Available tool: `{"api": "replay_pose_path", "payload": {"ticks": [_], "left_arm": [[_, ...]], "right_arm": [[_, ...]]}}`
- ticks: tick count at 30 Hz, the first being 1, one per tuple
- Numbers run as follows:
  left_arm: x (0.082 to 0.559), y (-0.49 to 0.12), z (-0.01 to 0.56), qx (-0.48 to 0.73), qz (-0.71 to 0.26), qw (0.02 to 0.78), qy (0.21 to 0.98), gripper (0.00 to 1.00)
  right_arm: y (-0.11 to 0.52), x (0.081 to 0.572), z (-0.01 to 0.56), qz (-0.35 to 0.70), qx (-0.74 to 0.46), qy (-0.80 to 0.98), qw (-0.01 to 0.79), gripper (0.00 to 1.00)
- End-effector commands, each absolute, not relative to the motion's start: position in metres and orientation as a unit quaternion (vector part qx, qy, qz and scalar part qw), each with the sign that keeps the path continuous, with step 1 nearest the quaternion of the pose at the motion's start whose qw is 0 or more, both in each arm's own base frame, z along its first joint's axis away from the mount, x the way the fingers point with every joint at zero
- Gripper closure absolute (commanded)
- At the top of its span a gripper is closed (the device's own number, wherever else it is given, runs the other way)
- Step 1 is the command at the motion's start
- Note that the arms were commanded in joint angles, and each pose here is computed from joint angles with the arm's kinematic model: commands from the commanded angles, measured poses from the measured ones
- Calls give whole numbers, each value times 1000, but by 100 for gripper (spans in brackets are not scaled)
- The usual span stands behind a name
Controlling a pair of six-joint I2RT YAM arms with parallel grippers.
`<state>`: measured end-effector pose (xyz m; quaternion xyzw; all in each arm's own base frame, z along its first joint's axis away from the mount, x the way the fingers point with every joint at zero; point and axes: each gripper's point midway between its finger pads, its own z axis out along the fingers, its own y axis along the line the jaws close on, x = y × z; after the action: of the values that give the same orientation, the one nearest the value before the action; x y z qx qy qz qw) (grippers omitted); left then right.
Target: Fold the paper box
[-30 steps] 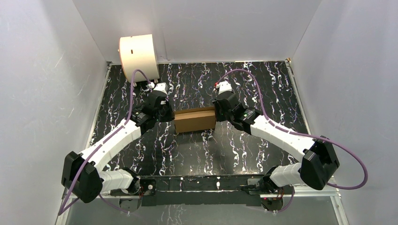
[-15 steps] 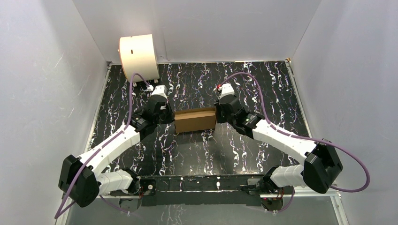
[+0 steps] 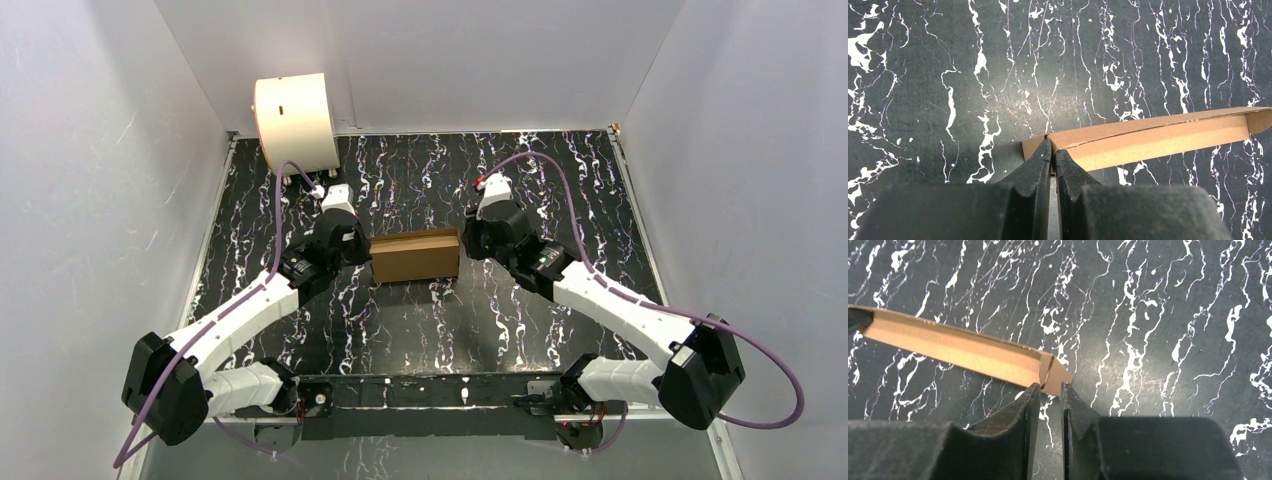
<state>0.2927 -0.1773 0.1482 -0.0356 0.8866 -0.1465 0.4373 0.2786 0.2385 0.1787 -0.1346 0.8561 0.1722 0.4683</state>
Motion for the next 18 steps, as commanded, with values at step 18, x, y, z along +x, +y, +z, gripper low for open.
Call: {"api": "replay_pose_path", "payload": {"ticks": [18], "left_arm": [[257, -159, 91, 2, -74, 353, 933, 98]], "right_arm": [[273, 328, 214, 226, -104, 837, 488, 63]]}}
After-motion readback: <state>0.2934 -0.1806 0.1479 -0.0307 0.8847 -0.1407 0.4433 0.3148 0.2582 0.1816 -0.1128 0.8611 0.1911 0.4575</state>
